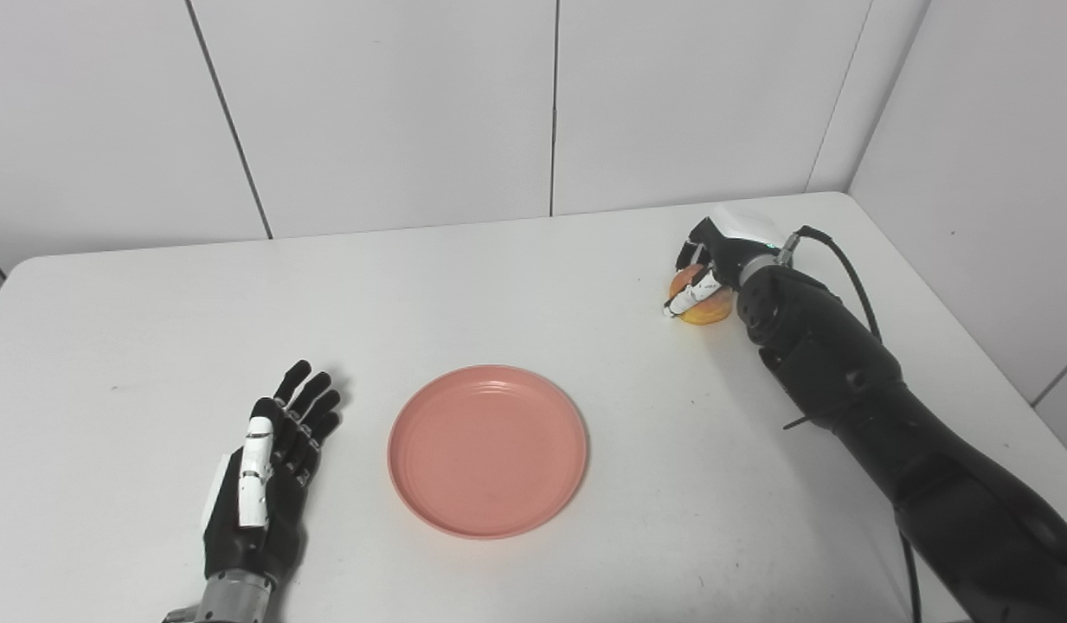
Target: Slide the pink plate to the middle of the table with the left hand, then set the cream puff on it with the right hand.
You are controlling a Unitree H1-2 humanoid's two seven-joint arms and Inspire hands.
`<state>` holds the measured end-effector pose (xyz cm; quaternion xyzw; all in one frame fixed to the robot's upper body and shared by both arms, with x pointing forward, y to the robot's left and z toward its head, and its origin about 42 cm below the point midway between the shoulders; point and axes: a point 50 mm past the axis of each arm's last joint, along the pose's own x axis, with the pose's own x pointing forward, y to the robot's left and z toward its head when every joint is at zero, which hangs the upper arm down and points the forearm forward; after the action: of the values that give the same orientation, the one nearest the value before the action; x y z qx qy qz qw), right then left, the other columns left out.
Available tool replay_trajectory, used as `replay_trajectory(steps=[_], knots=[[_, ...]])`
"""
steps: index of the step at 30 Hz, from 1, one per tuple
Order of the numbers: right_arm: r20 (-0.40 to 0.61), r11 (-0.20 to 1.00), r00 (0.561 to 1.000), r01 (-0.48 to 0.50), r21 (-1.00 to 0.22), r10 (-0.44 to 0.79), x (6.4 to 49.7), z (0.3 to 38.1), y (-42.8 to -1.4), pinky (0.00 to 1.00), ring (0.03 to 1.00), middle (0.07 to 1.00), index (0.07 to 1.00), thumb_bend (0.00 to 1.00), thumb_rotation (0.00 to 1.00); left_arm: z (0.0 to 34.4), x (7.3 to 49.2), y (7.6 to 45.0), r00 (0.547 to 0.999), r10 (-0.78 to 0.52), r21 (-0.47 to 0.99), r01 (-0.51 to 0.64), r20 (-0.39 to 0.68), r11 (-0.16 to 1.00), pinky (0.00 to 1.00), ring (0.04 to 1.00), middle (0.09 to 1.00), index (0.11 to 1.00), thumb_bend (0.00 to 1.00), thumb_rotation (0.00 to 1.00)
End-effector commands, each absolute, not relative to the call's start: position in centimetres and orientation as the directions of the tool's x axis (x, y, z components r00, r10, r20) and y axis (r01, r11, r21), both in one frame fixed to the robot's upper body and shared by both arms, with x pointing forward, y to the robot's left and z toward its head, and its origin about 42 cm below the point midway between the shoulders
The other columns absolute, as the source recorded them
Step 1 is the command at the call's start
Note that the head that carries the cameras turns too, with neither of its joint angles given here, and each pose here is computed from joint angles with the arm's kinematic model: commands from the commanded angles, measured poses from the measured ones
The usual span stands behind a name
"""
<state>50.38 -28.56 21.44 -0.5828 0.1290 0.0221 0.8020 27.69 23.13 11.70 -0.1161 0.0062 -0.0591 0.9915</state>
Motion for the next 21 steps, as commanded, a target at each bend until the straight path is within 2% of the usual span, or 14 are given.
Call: replay_trajectory(steps=[1,2,4,6,16,21], knots=[[-0.157,0.316,0.980,-0.113,-0.942,-0.119,51.2,24.6,-29.2,0.29,0.358,0.455,0.485,0.52,0.13,10.8,27.4,23.3,0.992,-0.112,-0.233,0.097,-0.053,0.968,0.93,0.900,0.900,0.883,0.46,1.00],[-0.155,0.321,0.981,-0.110,-0.941,-0.120,51.2,24.7,-29.2,0.30,0.360,0.456,0.484,0.52,0.13,10.7,27.4,23.3,0.992,-0.110,-0.236,0.095,-0.054,0.967,0.93,0.899,0.899,0.881,0.46,1.00],[-0.148,0.333,0.982,-0.101,-0.937,-0.118,51.1,24.9,-29.3,0.30,0.365,0.453,0.509,0.52,0.03,10.7,27.4,23.3,0.992,-0.111,-0.238,0.095,-0.054,0.967,0.93,0.899,0.899,0.880,0.46,1.00],[-0.136,0.347,0.984,-0.090,-0.933,-0.111,51.0,25.1,-29.3,0.30,0.359,0.446,0.519,0.53,0.01,10.7,27.5,23.3,0.992,-0.111,-0.235,0.096,-0.053,0.967,0.93,0.899,0.899,0.879,0.46,1.00],[-0.038,0.357,0.997,-0.010,-0.934,-0.071,49.3,27.9,-28.3,0.31,0.364,0.432,0.538,0.52,0.00,11.0,27.5,23.0,0.993,-0.110,-0.224,0.096,-0.050,0.970,0.91,0.889,0.891,0.875,0.45,1.00],[0.008,0.378,1.000,-0.001,-0.926,0.021,47.6,30.1,-26.4,0.32,0.378,0.441,0.539,0.52,0.00,11.0,27.5,22.8,0.993,-0.111,-0.229,0.097,-0.047,0.968,0.91,0.889,0.891,0.876,0.45,1.00]])
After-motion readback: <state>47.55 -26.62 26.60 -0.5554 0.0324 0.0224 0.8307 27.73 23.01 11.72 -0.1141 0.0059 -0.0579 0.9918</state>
